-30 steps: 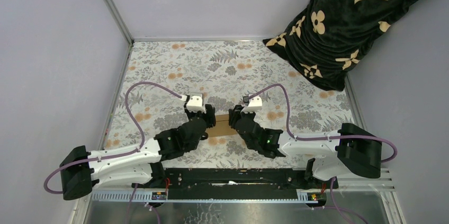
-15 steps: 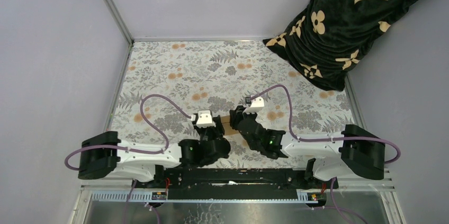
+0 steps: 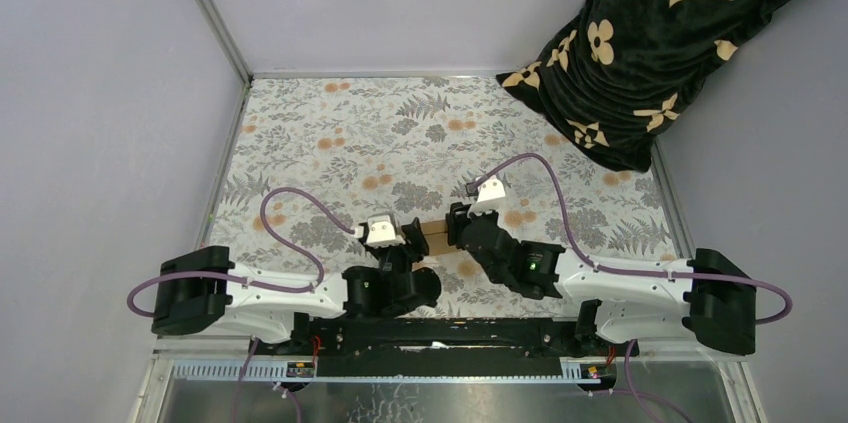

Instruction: Fold the paper box

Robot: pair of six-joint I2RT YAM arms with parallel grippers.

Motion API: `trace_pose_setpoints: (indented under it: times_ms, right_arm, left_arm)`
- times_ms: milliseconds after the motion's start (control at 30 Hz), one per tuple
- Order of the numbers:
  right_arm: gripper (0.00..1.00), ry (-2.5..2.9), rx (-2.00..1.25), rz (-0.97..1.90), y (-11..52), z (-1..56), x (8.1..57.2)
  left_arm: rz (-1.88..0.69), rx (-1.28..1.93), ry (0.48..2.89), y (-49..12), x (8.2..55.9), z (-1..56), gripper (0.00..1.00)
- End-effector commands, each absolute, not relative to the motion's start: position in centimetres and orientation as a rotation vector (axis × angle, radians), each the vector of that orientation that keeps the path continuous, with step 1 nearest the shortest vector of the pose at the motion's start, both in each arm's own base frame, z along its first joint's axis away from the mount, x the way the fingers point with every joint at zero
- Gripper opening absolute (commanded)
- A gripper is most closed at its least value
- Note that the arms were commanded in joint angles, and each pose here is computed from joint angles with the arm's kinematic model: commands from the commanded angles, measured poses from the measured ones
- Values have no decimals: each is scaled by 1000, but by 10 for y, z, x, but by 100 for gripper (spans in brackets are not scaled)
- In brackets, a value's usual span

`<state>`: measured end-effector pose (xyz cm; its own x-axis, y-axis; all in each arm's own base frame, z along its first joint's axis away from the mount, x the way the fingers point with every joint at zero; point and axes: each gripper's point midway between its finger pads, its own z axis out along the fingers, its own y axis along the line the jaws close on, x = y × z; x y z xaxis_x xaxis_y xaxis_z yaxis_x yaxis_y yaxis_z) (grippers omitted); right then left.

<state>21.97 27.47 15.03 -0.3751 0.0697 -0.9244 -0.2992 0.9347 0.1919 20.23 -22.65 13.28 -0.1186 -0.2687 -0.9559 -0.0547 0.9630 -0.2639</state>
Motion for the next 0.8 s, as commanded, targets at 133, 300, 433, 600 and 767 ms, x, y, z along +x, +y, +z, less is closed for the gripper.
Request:
trace_pose_setpoints:
  times_ms: [133, 300, 433, 600, 767]
  right_arm:
    - [53, 1866, -212, 339, 267, 189, 228]
    - [54, 1864, -222, 324, 264, 192, 228]
    - [54, 1876, -221, 322, 262, 184, 227]
    - [54, 1894, -211, 311, 256, 173, 225]
    - [54, 1895, -219, 315, 253, 174, 223]
  left_arm:
    - [-77, -18, 1850, -210, 186, 104, 74]
    - [-102, -17, 1801, -213, 190, 134, 76]
    - [-132, -5, 1792, -220, 193, 141, 77]
    - [-147, 22, 1794, -230, 201, 145, 77]
    - [-141, 24, 1776, -234, 208, 160, 77]
